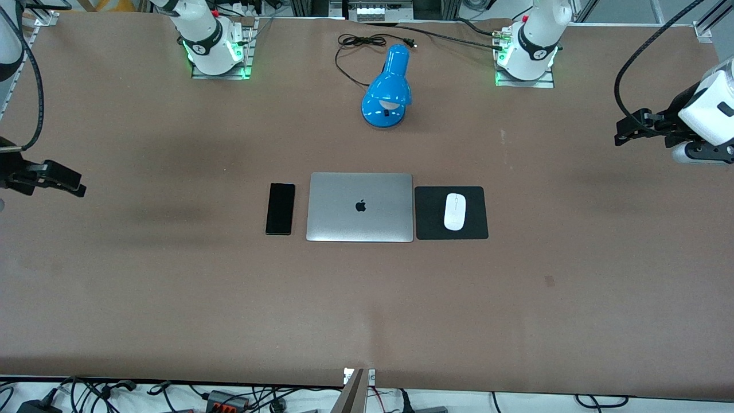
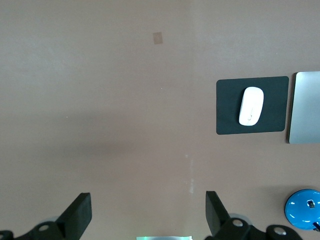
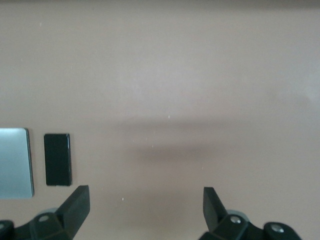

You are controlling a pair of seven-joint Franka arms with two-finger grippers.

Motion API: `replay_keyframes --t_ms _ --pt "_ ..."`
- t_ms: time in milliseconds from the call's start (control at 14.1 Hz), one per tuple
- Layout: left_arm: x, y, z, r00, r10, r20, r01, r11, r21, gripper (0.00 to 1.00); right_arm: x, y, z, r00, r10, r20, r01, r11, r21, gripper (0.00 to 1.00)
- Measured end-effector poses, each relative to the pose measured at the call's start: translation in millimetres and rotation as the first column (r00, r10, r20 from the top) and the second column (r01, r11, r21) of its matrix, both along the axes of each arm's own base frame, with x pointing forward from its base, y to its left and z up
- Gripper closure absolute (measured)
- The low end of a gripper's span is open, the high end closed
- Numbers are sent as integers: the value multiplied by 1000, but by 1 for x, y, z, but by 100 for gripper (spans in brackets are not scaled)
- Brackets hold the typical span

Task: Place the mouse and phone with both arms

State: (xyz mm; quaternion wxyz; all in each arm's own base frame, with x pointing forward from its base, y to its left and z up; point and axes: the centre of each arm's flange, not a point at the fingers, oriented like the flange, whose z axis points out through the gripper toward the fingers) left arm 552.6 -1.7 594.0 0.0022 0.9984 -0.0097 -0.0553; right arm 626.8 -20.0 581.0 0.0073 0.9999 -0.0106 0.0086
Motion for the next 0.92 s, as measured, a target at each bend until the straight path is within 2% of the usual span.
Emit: replay_keyframes --t_ms 142,283,638,921 --pt "0 2 0 1000 3 1 -3 1000 0 0 -16 1 -6 1000 2 -19 -1 1000 3 0" --pt "0 0 0 1000 -1 2 1 1000 -1 0 -31 0 -8 1000 1 -20 -1 1000 5 0" --pt "2 -2 2 1000 -4 20 4 1000 -1 0 -59 -1 -9 1000 2 23 -2 1000 -1 0" --pt "2 -2 2 1000 -3 21 3 1000 -1 0 -69 0 -3 1000 5 25 -5 1000 0 0"
